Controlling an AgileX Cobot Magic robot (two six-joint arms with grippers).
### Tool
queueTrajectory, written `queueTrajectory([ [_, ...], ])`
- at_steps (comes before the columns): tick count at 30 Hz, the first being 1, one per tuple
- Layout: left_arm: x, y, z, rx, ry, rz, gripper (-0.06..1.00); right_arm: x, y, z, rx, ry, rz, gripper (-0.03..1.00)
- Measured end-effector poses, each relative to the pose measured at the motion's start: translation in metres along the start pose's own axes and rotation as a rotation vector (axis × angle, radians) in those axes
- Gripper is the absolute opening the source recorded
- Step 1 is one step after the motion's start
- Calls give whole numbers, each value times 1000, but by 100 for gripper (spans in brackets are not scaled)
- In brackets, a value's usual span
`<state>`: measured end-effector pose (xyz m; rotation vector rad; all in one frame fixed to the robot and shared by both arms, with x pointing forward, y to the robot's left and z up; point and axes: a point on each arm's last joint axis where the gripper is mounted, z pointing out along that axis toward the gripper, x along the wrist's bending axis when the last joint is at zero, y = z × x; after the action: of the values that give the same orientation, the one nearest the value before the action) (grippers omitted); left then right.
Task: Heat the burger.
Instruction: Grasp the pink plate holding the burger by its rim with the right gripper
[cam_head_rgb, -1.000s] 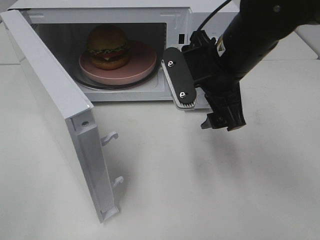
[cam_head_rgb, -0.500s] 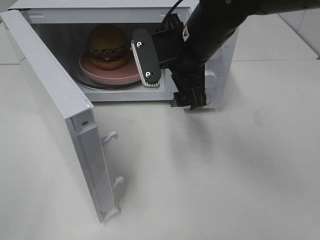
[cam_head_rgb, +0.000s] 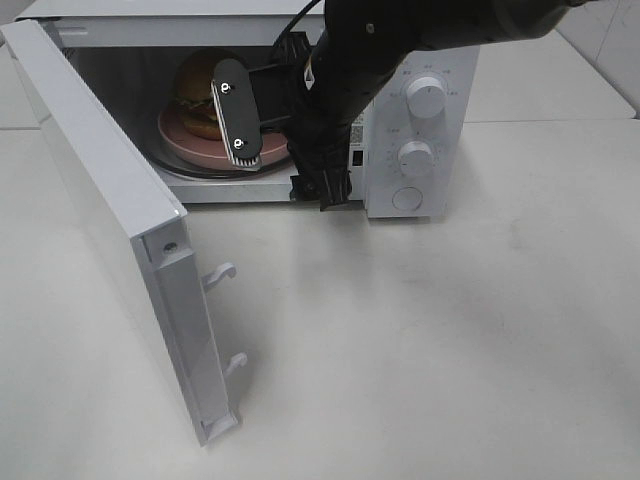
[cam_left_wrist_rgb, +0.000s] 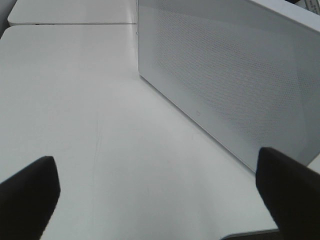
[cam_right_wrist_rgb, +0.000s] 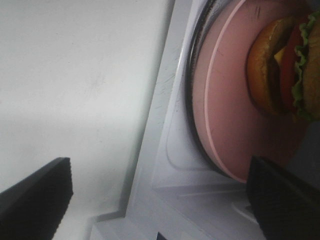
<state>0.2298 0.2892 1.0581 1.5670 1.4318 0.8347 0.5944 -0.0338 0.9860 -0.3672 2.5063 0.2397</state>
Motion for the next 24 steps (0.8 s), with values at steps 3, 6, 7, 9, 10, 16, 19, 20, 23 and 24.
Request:
queueTrajectory([
  [3,0,0,0,0,0,0,99,-5,3,6,-2,-10,8,90],
  [6,0,0,0,0,0,0,99,-8,5,16,-2,-8,37,89],
  [7,0,0,0,0,0,0,99,-7,7,23,-1,-3,49,88],
  [9,0,0,0,0,0,0,99,-9,9,26,-1,-6,52,88],
  [10,0,0,0,0,0,0,99,-10,13,30,-5,-10,52,88],
  [16,0,0,0,0,0,0,99,-14,21,43,-7,-11,44,87],
  [19,0,0,0,0,0,0,99,-19,24,49,-7,-20,54,86],
  [20,0,0,0,0,0,0,99,-20,25,54,-4,-19,59,86],
  [23,0,0,0,0,0,0,99,-21,26,63,1,-12,63,85],
  [24,0,0,0,0,0,0,99,-21,26,63,1,-12,63,85],
])
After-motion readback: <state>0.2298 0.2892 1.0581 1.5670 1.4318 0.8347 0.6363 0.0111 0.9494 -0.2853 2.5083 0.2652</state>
